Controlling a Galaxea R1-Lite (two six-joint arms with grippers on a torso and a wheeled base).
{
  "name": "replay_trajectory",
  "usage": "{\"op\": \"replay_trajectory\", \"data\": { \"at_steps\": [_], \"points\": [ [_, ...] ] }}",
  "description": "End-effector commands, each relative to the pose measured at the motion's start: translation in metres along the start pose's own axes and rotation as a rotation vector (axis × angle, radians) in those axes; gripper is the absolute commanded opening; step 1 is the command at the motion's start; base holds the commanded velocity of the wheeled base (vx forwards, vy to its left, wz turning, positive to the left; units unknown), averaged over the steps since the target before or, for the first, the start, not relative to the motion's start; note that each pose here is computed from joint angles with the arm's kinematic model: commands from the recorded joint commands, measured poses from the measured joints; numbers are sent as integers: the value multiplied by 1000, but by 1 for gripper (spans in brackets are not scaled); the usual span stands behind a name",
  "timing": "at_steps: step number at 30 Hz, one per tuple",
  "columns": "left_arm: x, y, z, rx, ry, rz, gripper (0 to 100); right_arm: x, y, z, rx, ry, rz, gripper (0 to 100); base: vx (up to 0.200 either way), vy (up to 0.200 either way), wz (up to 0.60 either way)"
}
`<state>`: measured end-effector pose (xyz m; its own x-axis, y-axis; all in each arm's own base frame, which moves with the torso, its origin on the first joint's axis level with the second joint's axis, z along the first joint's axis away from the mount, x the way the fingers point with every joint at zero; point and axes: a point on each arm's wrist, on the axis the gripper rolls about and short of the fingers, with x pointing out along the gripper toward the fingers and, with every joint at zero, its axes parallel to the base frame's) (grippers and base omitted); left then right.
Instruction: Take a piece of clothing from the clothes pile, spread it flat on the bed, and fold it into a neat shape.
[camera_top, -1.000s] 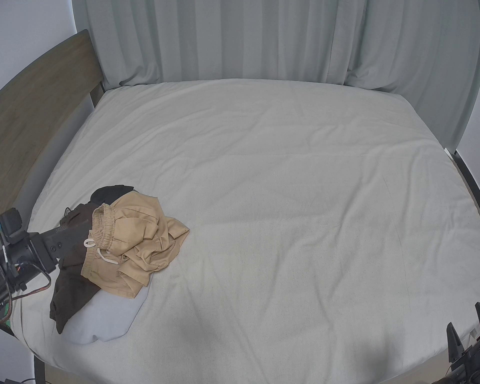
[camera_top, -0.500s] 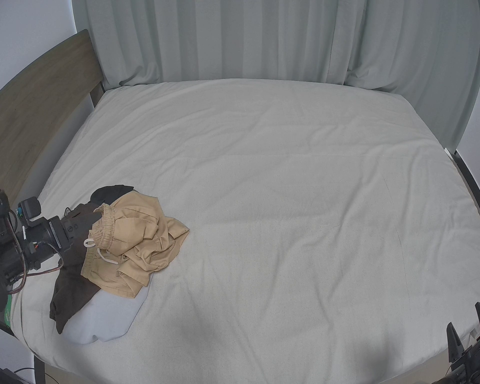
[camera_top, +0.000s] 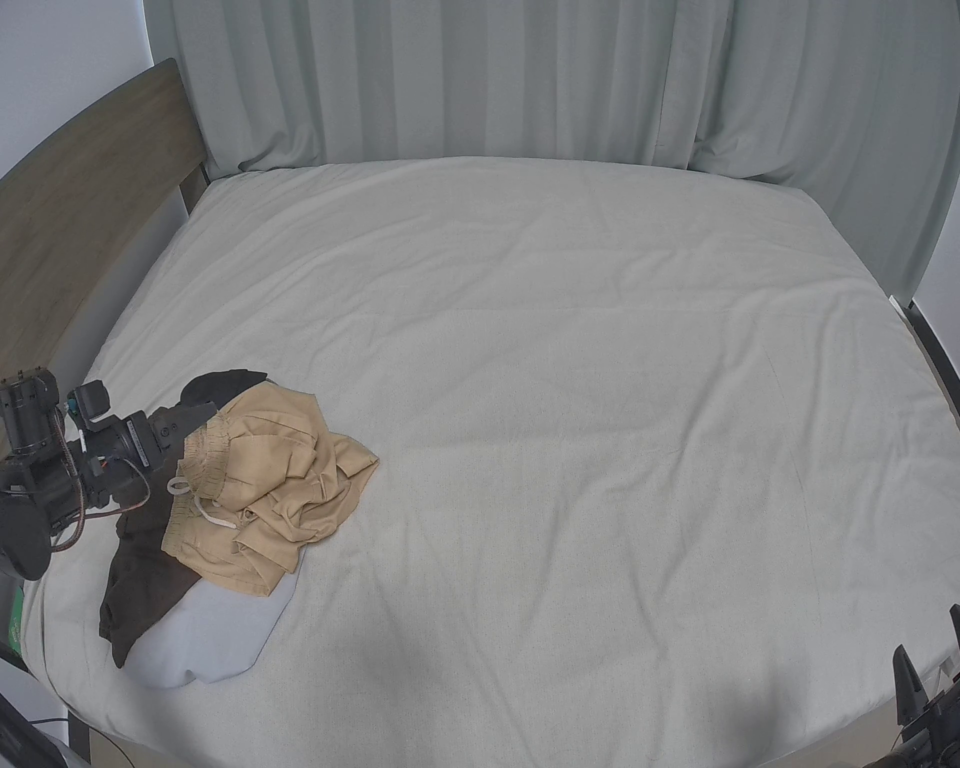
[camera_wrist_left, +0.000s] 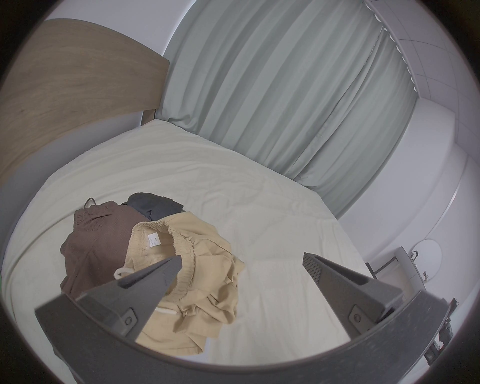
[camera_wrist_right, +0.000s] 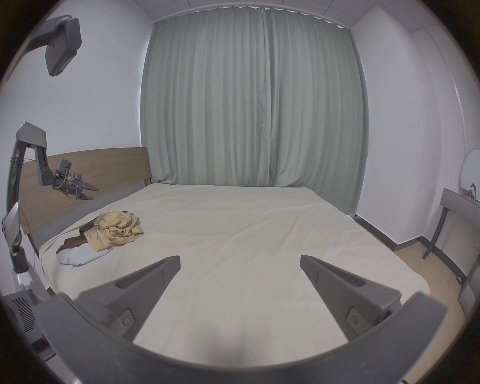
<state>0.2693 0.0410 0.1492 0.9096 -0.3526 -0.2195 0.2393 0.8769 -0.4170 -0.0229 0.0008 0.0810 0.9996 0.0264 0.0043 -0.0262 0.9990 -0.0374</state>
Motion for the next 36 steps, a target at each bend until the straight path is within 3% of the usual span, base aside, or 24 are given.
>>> {"op": "replay_trajectory", "data": {
  "at_steps": [1, 18, 36],
  "points": [
    [20, 16, -8, -30, 38, 15, 100, 0, 0, -5, 0, 1, 1, 100, 0, 0, 0],
    [41, 36, -13, -80, 63, 37, 100, 0, 0, -5, 13, 3, 0, 100, 0, 0, 0],
    [49, 39, -17, -84, 77, 32, 100, 0, 0, -5, 25, 3, 0, 100, 0, 0, 0]
  ]
}}
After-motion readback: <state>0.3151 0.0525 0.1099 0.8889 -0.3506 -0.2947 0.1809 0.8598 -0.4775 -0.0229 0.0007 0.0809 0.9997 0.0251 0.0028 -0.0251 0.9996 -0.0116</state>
